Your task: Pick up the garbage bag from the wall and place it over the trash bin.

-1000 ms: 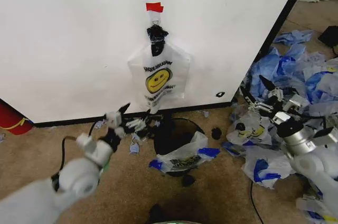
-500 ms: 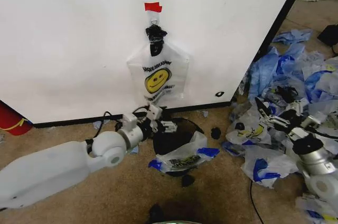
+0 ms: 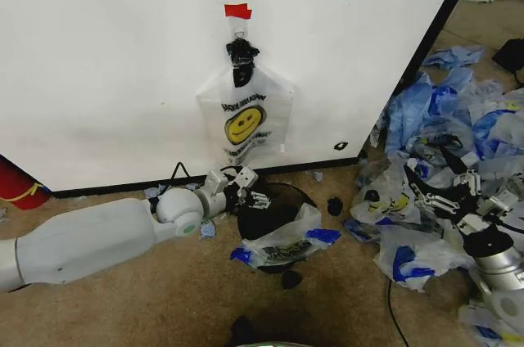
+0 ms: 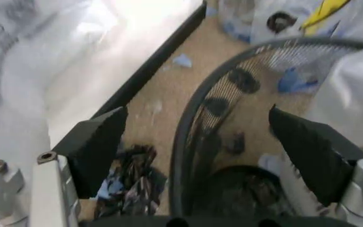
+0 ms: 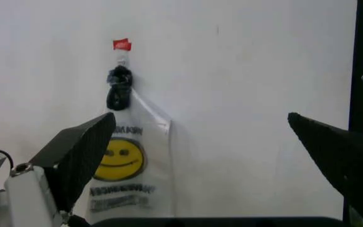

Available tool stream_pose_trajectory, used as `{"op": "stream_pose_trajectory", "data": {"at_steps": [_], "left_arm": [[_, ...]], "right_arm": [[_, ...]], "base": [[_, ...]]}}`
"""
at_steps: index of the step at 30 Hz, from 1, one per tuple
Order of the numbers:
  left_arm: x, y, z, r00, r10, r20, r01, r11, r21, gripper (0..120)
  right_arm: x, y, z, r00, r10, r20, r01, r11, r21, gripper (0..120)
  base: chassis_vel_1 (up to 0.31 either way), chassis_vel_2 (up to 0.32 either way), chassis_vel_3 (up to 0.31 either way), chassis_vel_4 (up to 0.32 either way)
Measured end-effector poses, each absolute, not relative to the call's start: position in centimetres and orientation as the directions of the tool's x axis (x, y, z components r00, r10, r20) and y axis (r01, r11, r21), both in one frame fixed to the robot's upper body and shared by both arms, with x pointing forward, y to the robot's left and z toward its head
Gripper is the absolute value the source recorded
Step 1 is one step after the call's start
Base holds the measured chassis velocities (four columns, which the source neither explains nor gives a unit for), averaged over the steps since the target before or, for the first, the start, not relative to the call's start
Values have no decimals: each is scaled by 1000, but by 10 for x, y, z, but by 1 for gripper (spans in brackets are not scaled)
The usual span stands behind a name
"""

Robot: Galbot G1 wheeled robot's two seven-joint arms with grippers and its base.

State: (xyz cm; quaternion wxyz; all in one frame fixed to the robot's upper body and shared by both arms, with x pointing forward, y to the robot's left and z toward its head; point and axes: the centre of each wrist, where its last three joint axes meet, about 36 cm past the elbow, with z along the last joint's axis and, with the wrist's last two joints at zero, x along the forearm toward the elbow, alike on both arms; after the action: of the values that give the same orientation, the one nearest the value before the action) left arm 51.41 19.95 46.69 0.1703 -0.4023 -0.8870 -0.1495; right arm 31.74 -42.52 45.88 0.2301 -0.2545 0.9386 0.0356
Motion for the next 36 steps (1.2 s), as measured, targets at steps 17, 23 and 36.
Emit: {"op": "stream_pose_trajectory", "data": {"at_steps": [17, 23, 36], "left_arm": [[515, 190, 481, -619, 564, 547, 753, 625, 206, 43], [511, 187, 474, -604, 556, 571, 763, 610, 214, 23], [494, 184, 481, -620, 512, 594, 722, 669, 177, 3]], "right_arm": [[319, -420, 447, -749, -479, -459, -515, 856, -53, 100], [315, -418, 446, -745, -484, -458, -520, 852, -56, 100], [316, -418, 443, -739, -494, -458, -530, 846, -56, 100]], "base": [[0, 0, 0, 0], [0, 0, 0, 0], [0, 0, 0, 0]]}}
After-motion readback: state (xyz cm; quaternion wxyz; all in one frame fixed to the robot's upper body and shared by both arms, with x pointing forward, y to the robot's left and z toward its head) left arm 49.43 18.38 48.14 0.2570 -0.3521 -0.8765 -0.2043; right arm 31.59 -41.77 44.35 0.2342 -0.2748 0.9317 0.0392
